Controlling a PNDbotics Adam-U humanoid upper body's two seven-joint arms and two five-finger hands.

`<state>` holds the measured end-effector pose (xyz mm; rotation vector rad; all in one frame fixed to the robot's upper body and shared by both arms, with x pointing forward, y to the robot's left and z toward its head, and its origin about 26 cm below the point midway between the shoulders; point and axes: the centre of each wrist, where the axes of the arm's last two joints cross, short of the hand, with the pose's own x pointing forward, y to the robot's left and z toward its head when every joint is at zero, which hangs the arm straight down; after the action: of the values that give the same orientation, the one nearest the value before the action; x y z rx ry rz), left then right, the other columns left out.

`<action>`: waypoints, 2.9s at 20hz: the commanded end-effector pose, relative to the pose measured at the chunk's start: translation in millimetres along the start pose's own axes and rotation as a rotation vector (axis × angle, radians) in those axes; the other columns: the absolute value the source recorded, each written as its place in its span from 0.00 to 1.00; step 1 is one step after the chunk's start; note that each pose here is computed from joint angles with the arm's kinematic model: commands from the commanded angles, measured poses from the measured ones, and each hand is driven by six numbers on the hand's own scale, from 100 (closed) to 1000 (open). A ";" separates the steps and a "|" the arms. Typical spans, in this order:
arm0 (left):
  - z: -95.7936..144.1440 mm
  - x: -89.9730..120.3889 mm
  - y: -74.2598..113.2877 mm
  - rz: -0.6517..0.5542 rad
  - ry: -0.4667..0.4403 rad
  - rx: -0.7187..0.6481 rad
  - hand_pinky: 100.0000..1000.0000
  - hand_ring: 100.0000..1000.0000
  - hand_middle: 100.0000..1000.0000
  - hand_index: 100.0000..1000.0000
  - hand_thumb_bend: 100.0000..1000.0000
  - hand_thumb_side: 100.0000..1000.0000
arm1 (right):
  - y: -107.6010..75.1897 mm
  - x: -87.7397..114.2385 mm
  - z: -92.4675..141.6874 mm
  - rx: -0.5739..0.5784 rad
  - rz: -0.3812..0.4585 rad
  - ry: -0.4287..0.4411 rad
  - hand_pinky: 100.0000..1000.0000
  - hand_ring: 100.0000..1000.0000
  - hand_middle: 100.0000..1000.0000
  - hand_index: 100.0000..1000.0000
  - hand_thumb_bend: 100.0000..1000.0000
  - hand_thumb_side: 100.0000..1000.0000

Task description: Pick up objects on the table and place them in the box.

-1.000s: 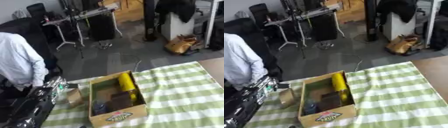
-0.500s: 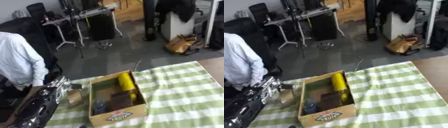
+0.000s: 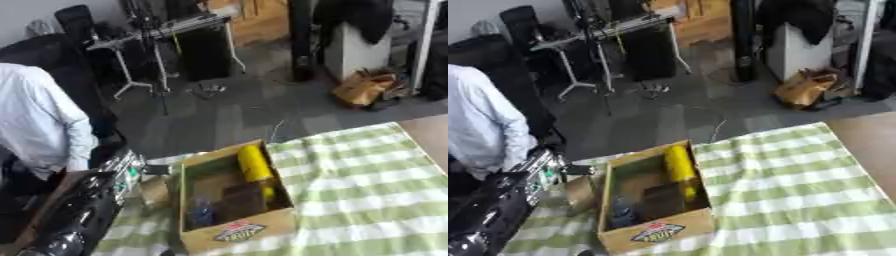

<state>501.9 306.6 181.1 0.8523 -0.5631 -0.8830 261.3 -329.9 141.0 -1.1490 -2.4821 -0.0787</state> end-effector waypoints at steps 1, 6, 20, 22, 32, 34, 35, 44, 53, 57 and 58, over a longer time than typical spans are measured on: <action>3.8 -2.0 10.1 0.127 0.109 -0.145 0.75 0.82 0.76 0.95 0.21 1.00 | -0.3 3.4 -4.3 -0.006 -0.008 -0.026 0.72 0.99 0.87 0.86 0.00 1.00; -0.6 -10.8 8.2 0.141 0.127 -0.154 0.75 0.82 0.77 0.94 0.23 1.00 | -0.3 3.4 -4.6 -0.012 -0.008 -0.026 0.72 0.99 0.87 0.85 0.00 1.00; -12.7 -30.9 -0.1 0.079 0.222 -0.188 0.75 0.82 0.77 0.94 0.19 1.00 | -2.2 2.5 -3.6 -0.012 -0.003 -0.025 0.72 0.99 0.87 0.86 0.00 1.00; -12.5 -30.6 -0.4 0.082 0.217 -0.196 0.75 0.82 0.76 0.94 0.19 1.00 | -2.1 2.6 -3.7 -0.013 -0.003 -0.024 0.72 0.99 0.87 0.86 0.00 1.00; -10.0 -22.3 -1.1 0.078 0.173 -0.207 0.73 0.80 0.73 0.92 0.15 1.00 | -3.1 1.9 -4.9 -0.034 0.007 -0.024 0.72 0.99 0.87 0.86 0.00 1.00; -10.2 -21.3 -2.0 0.076 0.166 -0.216 0.73 0.79 0.72 0.91 0.16 1.00 | -3.6 1.6 -5.6 -0.045 0.011 -0.021 0.72 0.99 0.87 0.86 0.00 1.00; -10.4 -20.9 -2.5 0.075 0.162 -0.222 0.72 0.79 0.72 0.90 0.17 1.00 | -3.9 1.4 -5.8 -0.049 0.013 -0.020 0.72 0.99 0.87 0.86 0.00 1.00; -12.1 -19.3 -6.6 0.052 0.157 -0.251 0.58 0.65 0.54 0.78 0.18 1.00 | -4.3 1.2 -7.1 -0.059 0.015 -0.018 0.72 0.99 0.87 0.86 0.00 1.00; -11.2 -16.9 -6.4 -0.038 0.173 -0.207 0.44 0.53 0.43 0.67 0.09 1.00 | -4.4 1.2 -8.0 -0.056 0.011 -0.016 0.72 0.99 0.87 0.86 0.00 1.00; -13.9 -18.3 -9.9 -0.065 0.182 -0.211 0.44 0.53 0.42 0.66 0.09 1.00 | -4.2 1.2 -8.3 -0.056 0.010 -0.015 0.72 0.99 0.87 0.86 0.00 1.00; -14.7 -18.8 -11.1 -0.074 0.187 -0.211 0.44 0.52 0.42 0.64 0.10 1.00 | -4.3 1.2 -8.4 -0.056 0.010 -0.015 0.72 0.99 0.87 0.86 0.00 1.00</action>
<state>497.8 318.7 157.9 0.8565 -0.4063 -1.0358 260.6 -332.1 141.0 -1.1814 -2.4653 -0.1367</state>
